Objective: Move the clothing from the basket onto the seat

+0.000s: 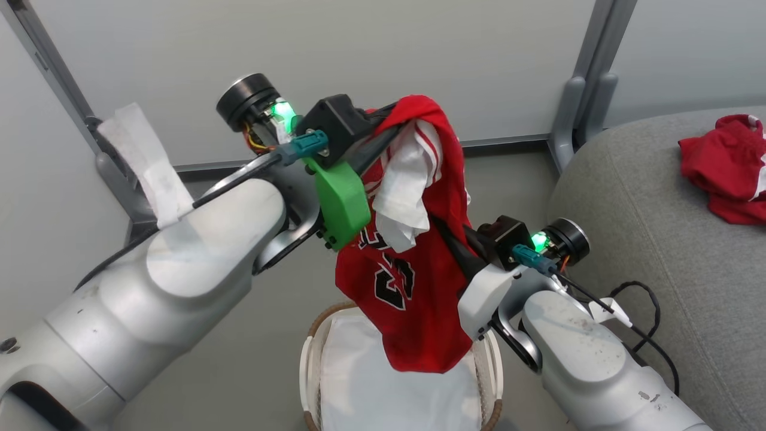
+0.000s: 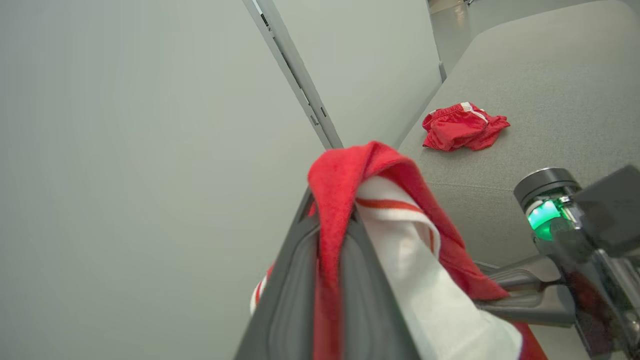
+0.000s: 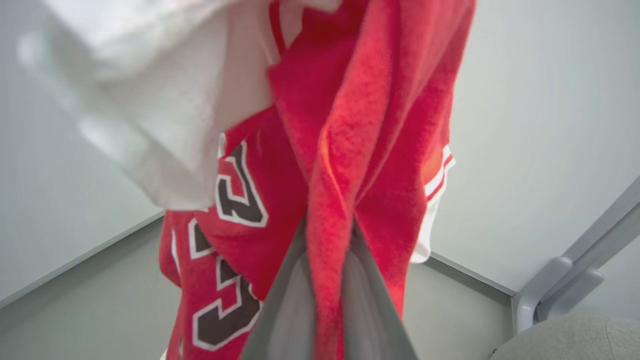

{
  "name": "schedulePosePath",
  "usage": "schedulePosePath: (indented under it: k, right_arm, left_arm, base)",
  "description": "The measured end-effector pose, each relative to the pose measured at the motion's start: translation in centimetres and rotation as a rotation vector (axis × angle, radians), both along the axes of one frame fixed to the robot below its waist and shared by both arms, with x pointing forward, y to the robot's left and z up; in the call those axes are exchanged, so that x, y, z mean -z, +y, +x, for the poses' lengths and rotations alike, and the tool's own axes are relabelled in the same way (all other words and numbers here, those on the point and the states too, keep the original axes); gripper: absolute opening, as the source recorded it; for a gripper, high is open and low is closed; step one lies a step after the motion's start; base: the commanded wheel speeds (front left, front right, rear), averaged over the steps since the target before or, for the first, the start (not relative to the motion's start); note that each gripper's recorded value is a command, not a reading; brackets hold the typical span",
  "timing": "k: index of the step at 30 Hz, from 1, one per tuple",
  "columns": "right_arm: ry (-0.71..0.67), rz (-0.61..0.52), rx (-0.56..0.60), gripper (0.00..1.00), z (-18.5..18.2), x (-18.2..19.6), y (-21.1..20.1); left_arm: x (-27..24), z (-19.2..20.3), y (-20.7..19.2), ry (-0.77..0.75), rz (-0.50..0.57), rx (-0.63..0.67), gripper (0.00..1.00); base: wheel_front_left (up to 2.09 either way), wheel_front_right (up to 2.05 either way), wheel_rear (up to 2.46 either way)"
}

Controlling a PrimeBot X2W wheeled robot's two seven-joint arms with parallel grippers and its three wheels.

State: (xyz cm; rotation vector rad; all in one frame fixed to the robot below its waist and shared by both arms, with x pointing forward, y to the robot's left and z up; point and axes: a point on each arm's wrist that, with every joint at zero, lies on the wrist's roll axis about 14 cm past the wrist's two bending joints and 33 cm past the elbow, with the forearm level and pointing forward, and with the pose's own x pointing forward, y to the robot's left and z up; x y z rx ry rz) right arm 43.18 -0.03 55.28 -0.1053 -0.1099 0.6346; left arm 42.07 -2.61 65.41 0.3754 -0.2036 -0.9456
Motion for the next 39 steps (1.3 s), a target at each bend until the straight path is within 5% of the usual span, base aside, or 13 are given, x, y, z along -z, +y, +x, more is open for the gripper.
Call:
schedulePosePath:
  k: [1,2,4,20,39]
  right_arm:
    - [-0.001,0.001,0.003,0.00,0.0,-0.1,-0.1]
    - [-0.002,0.004,0.008,0.00,0.1,-0.1,-0.2]
    - [-0.006,0.014,0.022,0.00,0.2,-0.4,-0.7]
    - [-0.051,0.075,0.160,0.00,1.4,-2.3,-5.0]
    - [-0.109,0.120,0.398,0.00,0.3,-2.5,-13.2]
  left_arm:
    - [0.4,0.3,0.5,0.016,-0.006,-0.018,0.00]
    - [0.8,0.6,1.0,0.028,-0.012,-0.033,0.41]
    - [1.6,1.2,2.1,0.057,-0.024,-0.070,1.00]
    - [8.1,1.9,6.4,0.250,-0.156,-0.224,1.00]
    - [14.4,-3.3,1.5,0.461,-0.336,-0.184,1.00]
  base:
    - [0.00,0.00,0.00]
    - [0.00,0.00,0.00]
    - [0.00,0.00,0.00]
    - [0.00,0.00,0.00]
    - [0.00,0.00,0.00]
